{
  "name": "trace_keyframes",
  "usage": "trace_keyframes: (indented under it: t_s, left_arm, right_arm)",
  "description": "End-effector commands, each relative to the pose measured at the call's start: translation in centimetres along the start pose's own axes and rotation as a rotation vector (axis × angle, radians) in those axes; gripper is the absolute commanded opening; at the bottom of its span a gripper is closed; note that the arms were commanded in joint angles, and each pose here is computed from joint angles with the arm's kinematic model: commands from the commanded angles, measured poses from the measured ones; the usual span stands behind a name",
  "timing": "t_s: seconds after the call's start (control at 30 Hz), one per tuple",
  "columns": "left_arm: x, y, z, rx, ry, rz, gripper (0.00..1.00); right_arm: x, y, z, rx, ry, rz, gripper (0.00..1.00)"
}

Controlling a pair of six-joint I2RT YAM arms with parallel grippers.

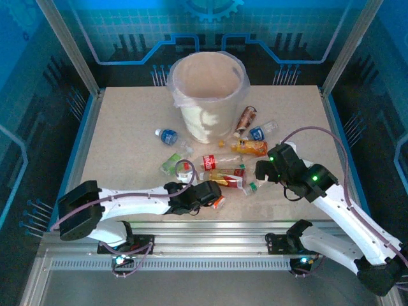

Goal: Put the plastic bottles in the bin

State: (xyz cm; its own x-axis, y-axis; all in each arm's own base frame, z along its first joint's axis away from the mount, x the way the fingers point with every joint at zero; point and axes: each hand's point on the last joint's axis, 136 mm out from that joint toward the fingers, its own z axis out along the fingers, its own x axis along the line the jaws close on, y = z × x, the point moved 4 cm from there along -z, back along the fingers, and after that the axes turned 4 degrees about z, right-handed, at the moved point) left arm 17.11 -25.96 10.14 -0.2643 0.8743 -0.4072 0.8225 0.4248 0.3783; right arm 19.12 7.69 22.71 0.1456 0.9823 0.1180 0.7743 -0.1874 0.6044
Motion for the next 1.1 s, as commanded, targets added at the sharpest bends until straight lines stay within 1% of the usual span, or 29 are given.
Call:
trace_keyframes:
  t_s: [0.0, 0.3, 0.47, 0.53, 0.83, 0.97, 1.07]
  left_arm:
    - [0.6, -0.5, 0.9, 0.031, 0.019, -0.035, 0.99]
    - [0.7, -0.8, 2.5, 0.062, 0.058, -0.031, 0.97]
    - [1.3, -1.1, 3.6, 0.089, 0.091, -0.043, 0.92]
    - [1.5, -1.3, 4.1, 0.099, 0.102, -0.052, 0.89]
    - [2.5, -0.8, 4.6, 0.085, 0.135, -0.095, 0.67]
    - [2.5, -0.1, 4.2, 0.056, 0.141, -0.090, 0.56]
    - [2.3, 0.6, 3.4, 0.026, 0.150, -0.064, 0.51]
  right_arm:
    - [-0.2, 0.0, 0.2, -0.005, 0.002, 0.001, 1.00]
    - [-0.2, -0.2, 0.5, 0.003, 0.003, 0.005, 1.00]
    - [-0.4, -0.2, 0.7, 0.004, -0.003, 0.013, 1.00]
    - [-0.4, -0.2, 0.7, 0.004, -0.003, 0.015, 1.00]
    - [-0.5, -0.1, 1.0, 0.007, -0.005, 0.025, 1.00]
    - [-0.3, -0.1, 1.2, 0.012, -0.001, 0.024, 1.00]
    - [-0.3, 0.1, 1.2, 0.008, 0.001, 0.023, 1.00]
